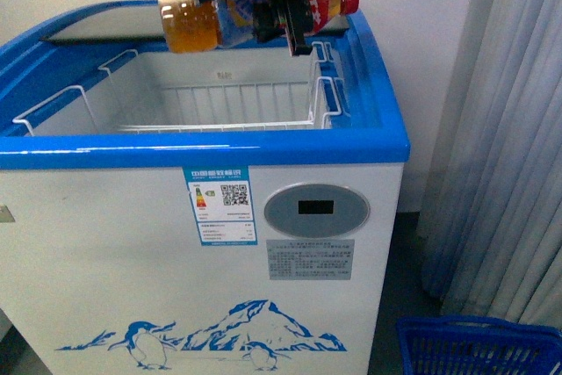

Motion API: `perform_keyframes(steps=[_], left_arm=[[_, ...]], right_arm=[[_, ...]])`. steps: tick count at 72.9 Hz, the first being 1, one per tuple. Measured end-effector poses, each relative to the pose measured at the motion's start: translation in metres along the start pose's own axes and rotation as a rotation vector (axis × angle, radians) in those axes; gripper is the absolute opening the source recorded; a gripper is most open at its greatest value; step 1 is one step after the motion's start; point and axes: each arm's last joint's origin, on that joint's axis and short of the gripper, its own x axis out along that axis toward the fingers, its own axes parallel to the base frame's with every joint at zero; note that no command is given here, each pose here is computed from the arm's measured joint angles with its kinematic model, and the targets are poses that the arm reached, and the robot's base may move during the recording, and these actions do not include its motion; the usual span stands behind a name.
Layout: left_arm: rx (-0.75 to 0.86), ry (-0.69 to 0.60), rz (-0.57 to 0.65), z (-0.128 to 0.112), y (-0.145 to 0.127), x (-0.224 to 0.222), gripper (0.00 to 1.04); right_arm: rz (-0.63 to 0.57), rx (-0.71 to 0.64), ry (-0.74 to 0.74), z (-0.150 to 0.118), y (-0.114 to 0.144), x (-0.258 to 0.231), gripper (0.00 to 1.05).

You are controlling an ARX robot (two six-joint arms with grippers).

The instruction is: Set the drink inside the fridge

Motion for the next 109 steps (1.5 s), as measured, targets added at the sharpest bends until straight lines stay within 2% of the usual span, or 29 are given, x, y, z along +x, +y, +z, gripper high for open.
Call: perform_keyframes(steps=[9,18,33,57,66,85,87,89,95,97,101,105,109], left_arm=[[0.000,-0.006,0.000,0.001,0.000,-0.004,0.03],[0.000,-0.006,0.000,0.001,0.000,-0.007,0.03],[0.000,-0.006,0.000,0.001,0.000,-0.012,0.03],[0.000,-0.006,0.000,0.001,0.000,-0.017,0.03],[0.000,0.027,0.000,-0.003,0.000,-0.025,0.03],[0.000,-0.002,0.000,-0.002,0.000,-0.029,0.03],[0.000,-0.003,0.000,-0.002,0.000,-0.029,0.03],[0.000,-0.003,0.000,-0.002,0.000,-0.029,0.03],[0.000,-0.002,0.000,-0.002,0.000,-0.029,0.03],[0.000,-0.002,0.000,-0.002,0.000,-0.029,0.03],[0.000,-0.002,0.000,-0.002,0.000,-0.029,0.03],[0.000,-0.002,0.000,-0.002,0.000,-0.029,0.03],[0.000,-0.002,0.000,-0.002,0.000,-0.029,0.03]], right_arm=[[0.054,-0.011,0.011,-0.002,0.024,0.037,0.36],[0.061,-0.026,0.020,0.000,0.034,0.053,0.36],[0.016,-0.021,0.052,0.002,0.038,0.065,0.36],[-0.063,-0.047,0.145,0.001,0.057,0.103,0.36],[-0.093,-0.029,0.134,0.003,0.056,0.105,0.36],[-0.098,-0.033,0.118,0.011,0.062,0.111,0.36],[-0.099,-0.033,0.114,0.013,0.062,0.111,0.39],[-0.101,-0.028,0.098,0.015,0.062,0.111,0.49],[-0.105,-0.001,0.075,0.018,0.062,0.111,0.60],[-0.108,0.022,0.066,0.019,0.062,0.111,0.67],[-0.111,0.039,0.055,0.019,0.062,0.111,0.73],[-0.133,0.080,0.041,0.020,0.056,0.106,0.89],[-0.141,0.100,0.032,0.019,0.050,0.099,0.96]])
